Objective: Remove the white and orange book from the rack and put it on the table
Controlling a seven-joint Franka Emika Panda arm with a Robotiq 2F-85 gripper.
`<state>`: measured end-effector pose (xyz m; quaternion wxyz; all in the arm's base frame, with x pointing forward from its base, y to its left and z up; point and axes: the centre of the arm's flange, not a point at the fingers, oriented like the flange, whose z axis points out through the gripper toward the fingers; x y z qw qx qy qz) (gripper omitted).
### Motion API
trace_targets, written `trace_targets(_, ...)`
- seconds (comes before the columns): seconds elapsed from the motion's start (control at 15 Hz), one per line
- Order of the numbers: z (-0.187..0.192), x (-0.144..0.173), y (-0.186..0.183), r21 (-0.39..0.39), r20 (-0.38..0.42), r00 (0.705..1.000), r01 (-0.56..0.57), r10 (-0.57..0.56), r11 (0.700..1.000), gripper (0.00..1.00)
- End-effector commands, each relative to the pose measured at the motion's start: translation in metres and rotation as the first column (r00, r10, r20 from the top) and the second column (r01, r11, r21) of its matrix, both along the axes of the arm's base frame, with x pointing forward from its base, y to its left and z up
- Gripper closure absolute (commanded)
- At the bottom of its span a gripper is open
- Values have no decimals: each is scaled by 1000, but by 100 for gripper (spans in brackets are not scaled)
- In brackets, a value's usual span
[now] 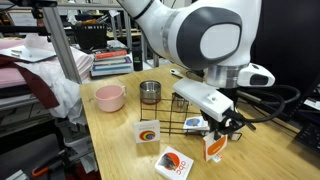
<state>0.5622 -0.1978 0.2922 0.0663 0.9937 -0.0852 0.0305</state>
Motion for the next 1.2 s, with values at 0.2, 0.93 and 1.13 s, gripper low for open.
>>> trace_targets(0.2, -34, 33, -12, -6, -39, 999, 19, -19, 1000, 96)
trace_targets(0.93, -46, 42, -15, 8, -56, 998, 12, -12, 1000, 96)
trace_targets(1.13, -46, 41, -17, 12, -53, 998, 19, -19, 1000, 96)
